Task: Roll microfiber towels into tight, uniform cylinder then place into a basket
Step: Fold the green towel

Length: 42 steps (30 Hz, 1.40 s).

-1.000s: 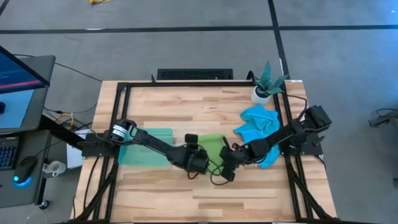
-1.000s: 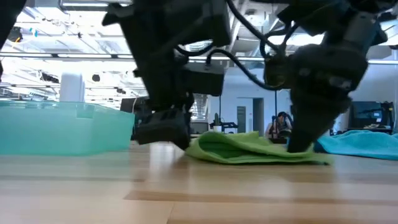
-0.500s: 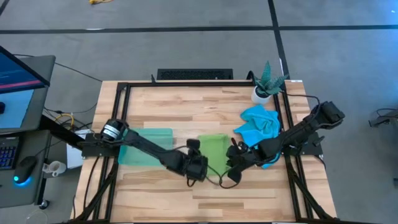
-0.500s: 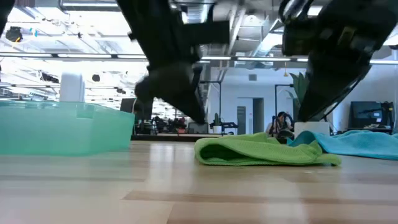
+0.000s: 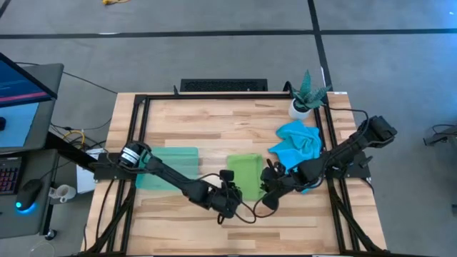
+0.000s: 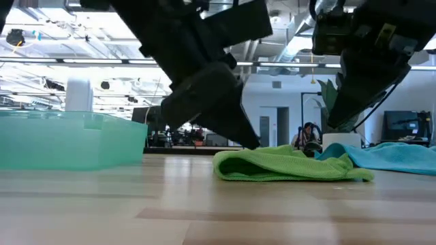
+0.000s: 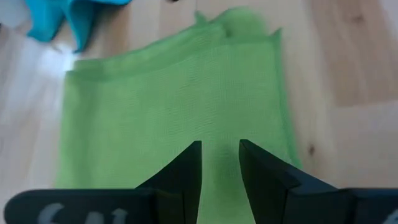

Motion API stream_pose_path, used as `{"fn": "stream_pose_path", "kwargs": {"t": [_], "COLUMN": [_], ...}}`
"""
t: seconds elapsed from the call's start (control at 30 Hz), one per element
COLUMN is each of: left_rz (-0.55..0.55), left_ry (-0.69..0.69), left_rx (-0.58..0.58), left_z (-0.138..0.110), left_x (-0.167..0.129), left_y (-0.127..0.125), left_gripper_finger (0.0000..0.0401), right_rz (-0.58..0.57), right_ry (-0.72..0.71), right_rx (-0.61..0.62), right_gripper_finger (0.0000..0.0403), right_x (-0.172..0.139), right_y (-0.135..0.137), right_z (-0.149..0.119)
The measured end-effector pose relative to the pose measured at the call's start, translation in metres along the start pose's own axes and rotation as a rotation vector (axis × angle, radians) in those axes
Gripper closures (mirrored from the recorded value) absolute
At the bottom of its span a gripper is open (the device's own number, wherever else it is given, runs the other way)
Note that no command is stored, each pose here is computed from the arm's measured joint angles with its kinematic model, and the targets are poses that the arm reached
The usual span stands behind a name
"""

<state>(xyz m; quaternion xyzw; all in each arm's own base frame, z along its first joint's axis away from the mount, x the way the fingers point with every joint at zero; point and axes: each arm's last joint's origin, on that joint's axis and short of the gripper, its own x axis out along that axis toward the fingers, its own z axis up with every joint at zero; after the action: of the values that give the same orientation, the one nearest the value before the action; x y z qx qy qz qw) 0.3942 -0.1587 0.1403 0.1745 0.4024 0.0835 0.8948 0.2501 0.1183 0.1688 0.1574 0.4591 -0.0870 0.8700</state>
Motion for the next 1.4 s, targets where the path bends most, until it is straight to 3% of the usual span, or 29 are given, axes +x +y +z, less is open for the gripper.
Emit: {"fn": "stream_pose_path", "kwargs": {"t": [0.33,0.67,0.83,1.03,1.4], "left_rz": [-0.113,-0.137,-0.045,0.106,0.039], "left_ry": [0.022,-0.078,-0.085,0.0,0.047], "left_rx": [-0.084,-0.063,-0.038,-0.053,-0.094], "left_z": [-0.021,-0.01,0.001,-0.006,-0.011], "left_x": [0.011,0.006,-0.007,-0.011,0.0], "left_y": [-0.001,-0.004,0.0,0.01,0.015], "left_gripper_finger": [0.0301,0.0301,0.0301,0.0301,0.0301], "right_rz": [-0.025,-0.002,-0.007,-0.021,-0.019], "right_ry": [-0.023,-0.095,-0.143,-0.142,-0.156], "right_rx": [-0.01,-0.093,-0.14,-0.144,-0.137], "right_gripper_finger": [0.0326,0.0326,0.0326,0.0326,0.0326], "right_x": [0.001,0.001,0.001,0.005,0.014], "right_y": [-0.001,0.004,0.004,0.0,-0.011], "right_z": [0.001,0.006,0.008,0.002,-0.008]}}
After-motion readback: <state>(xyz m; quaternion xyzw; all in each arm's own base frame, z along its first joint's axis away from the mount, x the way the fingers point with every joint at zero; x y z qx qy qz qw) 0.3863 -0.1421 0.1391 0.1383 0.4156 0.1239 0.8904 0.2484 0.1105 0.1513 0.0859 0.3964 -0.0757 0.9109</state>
